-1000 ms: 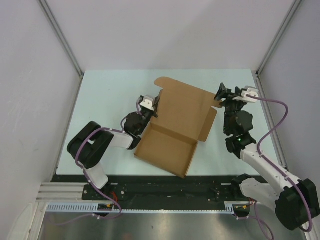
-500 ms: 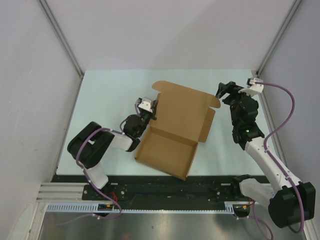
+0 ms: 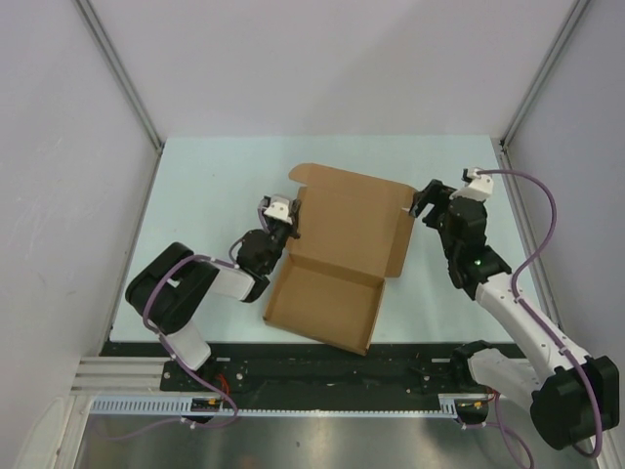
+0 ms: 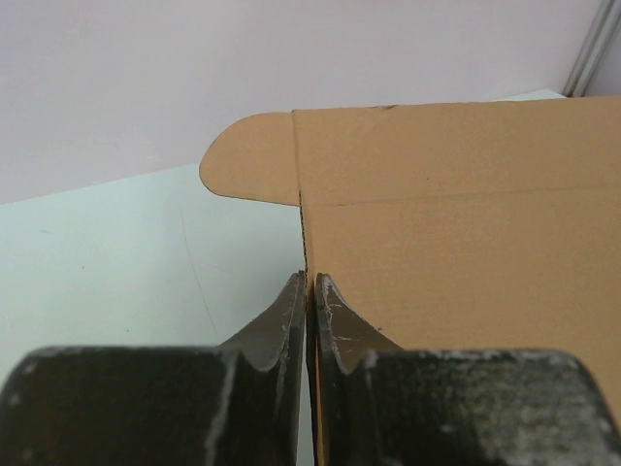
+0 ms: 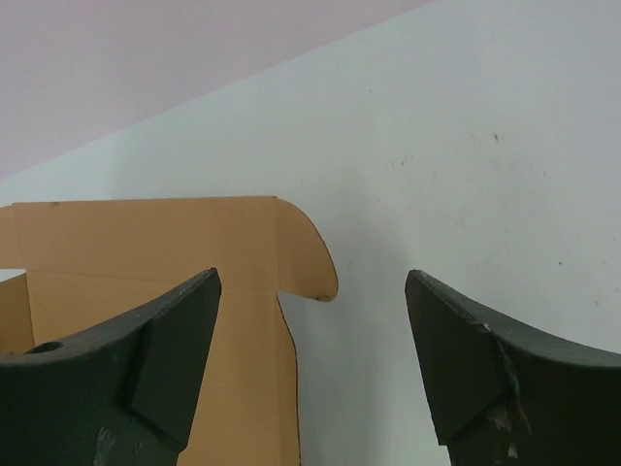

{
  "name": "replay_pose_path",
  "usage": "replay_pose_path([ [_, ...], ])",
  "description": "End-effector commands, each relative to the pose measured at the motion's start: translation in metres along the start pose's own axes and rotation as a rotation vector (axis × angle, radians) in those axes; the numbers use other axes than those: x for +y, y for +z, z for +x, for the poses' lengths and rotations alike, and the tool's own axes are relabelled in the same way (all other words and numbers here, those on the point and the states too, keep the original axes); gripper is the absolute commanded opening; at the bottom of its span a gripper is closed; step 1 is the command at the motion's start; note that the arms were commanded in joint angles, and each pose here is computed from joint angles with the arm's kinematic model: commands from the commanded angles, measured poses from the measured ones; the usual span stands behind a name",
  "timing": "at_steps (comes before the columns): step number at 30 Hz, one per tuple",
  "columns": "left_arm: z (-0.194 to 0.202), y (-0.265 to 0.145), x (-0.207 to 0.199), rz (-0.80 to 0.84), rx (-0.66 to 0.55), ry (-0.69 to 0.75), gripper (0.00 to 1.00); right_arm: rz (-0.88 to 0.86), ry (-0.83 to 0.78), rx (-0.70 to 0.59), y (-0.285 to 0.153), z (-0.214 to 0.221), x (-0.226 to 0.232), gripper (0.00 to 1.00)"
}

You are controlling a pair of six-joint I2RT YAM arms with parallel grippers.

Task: Fold the paper box

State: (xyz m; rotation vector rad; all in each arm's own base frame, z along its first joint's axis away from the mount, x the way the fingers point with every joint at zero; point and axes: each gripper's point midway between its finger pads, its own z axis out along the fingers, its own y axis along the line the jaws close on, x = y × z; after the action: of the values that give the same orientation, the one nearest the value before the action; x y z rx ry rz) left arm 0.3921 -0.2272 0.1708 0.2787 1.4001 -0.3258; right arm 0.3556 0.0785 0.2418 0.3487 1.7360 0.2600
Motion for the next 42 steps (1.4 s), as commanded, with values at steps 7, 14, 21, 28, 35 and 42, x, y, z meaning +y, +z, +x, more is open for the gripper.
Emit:
replay_pose_path([
  [7, -0.095, -0.008, 0.015, -0.075, -0.356, -0.055, 0.14, -0.069, 0.012, 0.183, 0.002, 0.065, 0.022, 0.84],
  [14, -0.089, -0.017, 0.025, -0.124, -0.325, -0.042, 0.14, -0.095, -0.031, 0.252, -0.011, 0.102, 0.028, 0.76],
  [21, -0.097, -0.03, 0.026, -0.132, -0.344, -0.056, 0.14, -0.104, -0.027, 0.282, -0.01, 0.123, 0.027, 0.42],
  [28, -0.101, -0.037, 0.023, -0.133, -0.337, -0.073, 0.22, -0.135, -0.014, 0.286, -0.013, 0.133, 0.03, 0.09],
  [35, -0.103, -0.034, 0.03, -0.192, -0.275, -0.134, 0.45, -0.141, -0.034, 0.129, -0.012, 0.1, 0.034, 0.0],
  [42, -0.094, -0.019, 0.067, -0.283, -0.021, -0.25, 0.63, -0.134, -0.05, -0.037, -0.006, 0.05, 0.037, 0.0],
])
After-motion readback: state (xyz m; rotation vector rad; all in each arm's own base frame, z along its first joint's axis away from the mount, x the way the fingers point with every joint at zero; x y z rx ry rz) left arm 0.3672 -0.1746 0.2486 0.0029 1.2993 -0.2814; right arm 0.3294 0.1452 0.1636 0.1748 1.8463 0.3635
